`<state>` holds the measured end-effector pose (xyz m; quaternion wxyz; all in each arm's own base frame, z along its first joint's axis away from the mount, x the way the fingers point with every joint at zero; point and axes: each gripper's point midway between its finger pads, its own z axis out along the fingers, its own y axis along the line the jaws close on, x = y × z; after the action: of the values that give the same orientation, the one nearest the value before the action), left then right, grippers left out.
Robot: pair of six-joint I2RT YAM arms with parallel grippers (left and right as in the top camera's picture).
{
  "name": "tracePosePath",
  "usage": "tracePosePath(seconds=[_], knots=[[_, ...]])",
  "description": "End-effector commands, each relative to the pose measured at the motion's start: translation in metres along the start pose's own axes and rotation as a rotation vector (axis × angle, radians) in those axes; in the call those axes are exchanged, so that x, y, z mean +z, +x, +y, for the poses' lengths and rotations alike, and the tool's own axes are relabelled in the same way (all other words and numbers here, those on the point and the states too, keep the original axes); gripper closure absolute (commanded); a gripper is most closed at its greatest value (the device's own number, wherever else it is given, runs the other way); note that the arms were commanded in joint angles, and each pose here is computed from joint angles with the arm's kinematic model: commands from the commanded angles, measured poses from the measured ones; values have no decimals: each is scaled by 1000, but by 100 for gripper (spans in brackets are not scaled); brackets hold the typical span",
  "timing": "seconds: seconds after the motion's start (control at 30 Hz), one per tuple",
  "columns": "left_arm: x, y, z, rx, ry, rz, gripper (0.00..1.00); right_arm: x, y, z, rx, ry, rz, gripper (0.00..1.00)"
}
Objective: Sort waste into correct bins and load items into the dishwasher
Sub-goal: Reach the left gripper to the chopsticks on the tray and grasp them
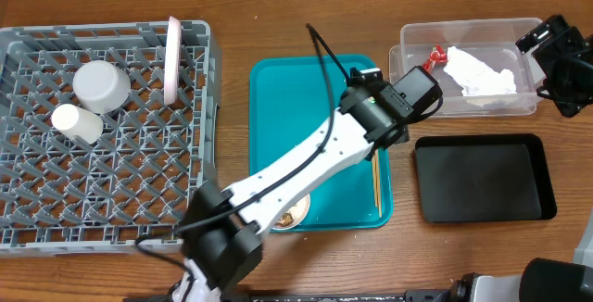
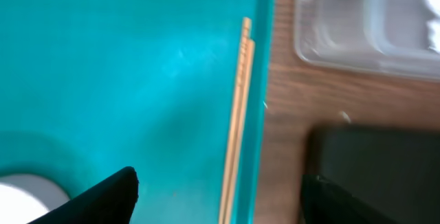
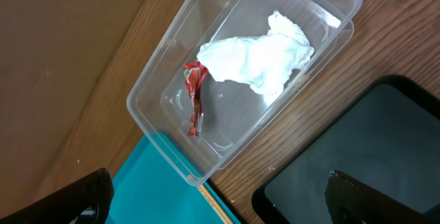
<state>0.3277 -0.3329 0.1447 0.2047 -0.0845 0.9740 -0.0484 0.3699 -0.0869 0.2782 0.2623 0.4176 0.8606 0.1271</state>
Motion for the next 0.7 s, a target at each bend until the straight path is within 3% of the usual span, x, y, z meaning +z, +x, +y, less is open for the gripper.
tracePosePath(seconds=[0.0,0.3,0.57,0.67], knots=[[34,-6,12,-6,-117,-80,25,-2,-5,1,3,0,-19,0],[97,24,10,86,-173,16,24,-2,-5,1,3,0,-19,0],[116,37,8,103,-171,63,28,-2,-5,1,3,0,-19,0],[124,42,-4,196,-112,94,28,-2,-5,1,3,0,-19,0]])
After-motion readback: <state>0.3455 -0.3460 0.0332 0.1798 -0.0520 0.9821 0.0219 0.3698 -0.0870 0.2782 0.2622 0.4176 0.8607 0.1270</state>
